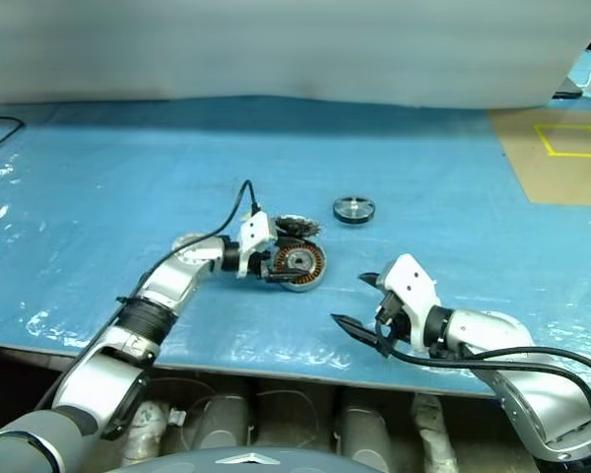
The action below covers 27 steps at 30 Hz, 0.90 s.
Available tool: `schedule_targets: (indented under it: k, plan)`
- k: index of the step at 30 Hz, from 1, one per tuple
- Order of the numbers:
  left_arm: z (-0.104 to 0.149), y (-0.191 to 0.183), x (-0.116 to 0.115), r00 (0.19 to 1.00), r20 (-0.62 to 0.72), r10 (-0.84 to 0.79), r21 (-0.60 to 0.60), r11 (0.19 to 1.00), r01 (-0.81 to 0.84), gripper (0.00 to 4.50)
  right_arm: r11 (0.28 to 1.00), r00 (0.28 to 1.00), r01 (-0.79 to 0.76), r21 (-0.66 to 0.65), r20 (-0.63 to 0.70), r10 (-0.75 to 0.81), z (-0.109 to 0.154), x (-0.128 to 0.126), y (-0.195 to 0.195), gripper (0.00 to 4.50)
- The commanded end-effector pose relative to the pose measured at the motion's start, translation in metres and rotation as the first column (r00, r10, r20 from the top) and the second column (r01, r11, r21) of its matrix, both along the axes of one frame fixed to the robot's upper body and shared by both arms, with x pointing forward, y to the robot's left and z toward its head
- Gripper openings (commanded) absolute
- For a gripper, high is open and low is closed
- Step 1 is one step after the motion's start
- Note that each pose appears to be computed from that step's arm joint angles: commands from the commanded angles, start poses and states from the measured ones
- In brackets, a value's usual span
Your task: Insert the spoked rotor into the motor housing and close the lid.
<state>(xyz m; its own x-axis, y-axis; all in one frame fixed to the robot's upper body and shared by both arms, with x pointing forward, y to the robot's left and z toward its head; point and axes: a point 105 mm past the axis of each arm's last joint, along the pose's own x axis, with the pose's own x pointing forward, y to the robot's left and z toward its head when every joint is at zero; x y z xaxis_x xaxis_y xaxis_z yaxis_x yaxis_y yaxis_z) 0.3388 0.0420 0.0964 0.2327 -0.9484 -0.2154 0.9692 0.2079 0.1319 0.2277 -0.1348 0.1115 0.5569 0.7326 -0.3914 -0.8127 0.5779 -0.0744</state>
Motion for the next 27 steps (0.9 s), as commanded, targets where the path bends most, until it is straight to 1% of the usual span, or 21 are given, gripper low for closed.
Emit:
schedule_targets:
  k: [1,3,5,6,7,8,9,11,12,13,16,17,18,20,21,23,24,27]
  plan:
    - [0.024,0.008,-0.019,0.995,-0.011,-0.104,-0.074,0.992,0.103,3.70,0.998,0.999,-0.038,0.054,0.039,0.036,0.013,-0.002,0.007,4.50]
    - [0.025,0.013,-0.032,0.986,-0.059,-0.158,-0.080,0.985,0.153,3.70,0.996,0.998,-0.056,0.069,0.038,0.053,0.016,-0.004,0.008,4.50]
    - [0.025,0.019,-0.039,0.982,-0.076,-0.171,-0.085,0.983,0.164,3.70,0.996,0.997,-0.063,0.057,0.041,0.061,0.015,-0.003,0.008,4.50]
    - [0.025,0.022,-0.041,0.983,-0.079,-0.167,-0.085,0.983,0.160,3.74,0.996,0.997,-0.064,0.056,0.044,0.062,0.016,-0.001,0.008,4.10]
    - [0.024,0.027,-0.043,0.983,-0.077,-0.166,-0.079,0.984,0.160,3.74,0.996,0.997,-0.065,0.060,0.054,0.061,0.017,0.001,0.008,3.88]
    - [0.024,0.031,-0.044,0.983,-0.073,-0.167,-0.079,0.984,0.161,3.74,0.996,0.996,-0.064,0.068,0.067,0.059,0.020,0.004,0.009,3.53]
    - [0.025,0.035,-0.044,0.985,-0.073,-0.159,-0.094,0.984,0.152,3.74,0.995,0.995,-0.062,0.082,0.078,0.056,0.022,0.008,0.011,3.27]
    - [0.029,0.044,-0.045,0.986,-0.080,-0.143,-0.131,0.983,0.132,3.74,0.991,0.995,-0.060,0.116,0.086,0.050,0.026,0.015,0.015,2.59]
    - [0.030,0.048,-0.045,0.987,-0.092,-0.133,-0.145,0.982,0.119,3.74,0.990,0.995,-0.062,0.125,0.086,0.051,0.027,0.017,0.017,2.17]
    - [0.030,0.053,-0.045,0.988,-0.108,-0.115,-0.157,0.983,0.097,3.74,0.988,0.994,-0.077,0.134,0.084,0.066,0.028,0.018,0.022,1.91]
    - [0.027,0.065,-0.041,0.992,-0.119,-0.049,-0.161,0.987,0.029,3.74,0.985,0.992,-0.105,0.140,0.080,0.095,0.027,0.025,0.035,0.90]
    - [0.027,0.068,-0.039,0.992,-0.123,-0.028,-0.166,0.986,0.007,3.74,0.984,0.992,-0.107,0.140,0.079,0.097,0.026,0.028,0.038,0.48]
    - [0.026,0.072,-0.037,0.991,-0.134,-0.002,-0.168,0.986,-0.021,3.74,0.984,0.992,-0.107,0.142,0.079,0.096,0.026,0.033,0.042,0.21]
    - [0.022,0.080,-0.035,0.989,-0.139,0.041,-0.146,0.987,-0.062,3.74,0.988,0.991,-0.104,0.118,0.091,0.094,0.022,0.045,0.049,0.21]
    - [0.016,0.082,-0.035,0.987,-0.147,0.060,-0.115,0.990,-0.077,3.74,0.991,0.992,-0.095,0.098,0.094,0.086,0.018,0.052,0.049,0.21]
    - [0.010,0.084,-0.037,0.986,-0.150,0.075,-0.087,0.992,-0.088,3.74,0.993,0.991,-0.093,0.074,0.099,0.085,0.012,0.058,0.050,0.21]
    - [0.009,0.084,-0.038,0.986,-0.147,0.077,-0.085,0.992,-0.090,3.74,0.993,0.991,-0.097,0.068,0.103,0.090,0.011,0.060,0.051,0.21]
    - [0.013,0.083,-0.040,0.985,-0.149,0.091,-0.138,0.984,-0.112,3.74,0.991,0.989,-0.113,0.077,0.102,0.105,0.008,0.064,0.058,0.21]
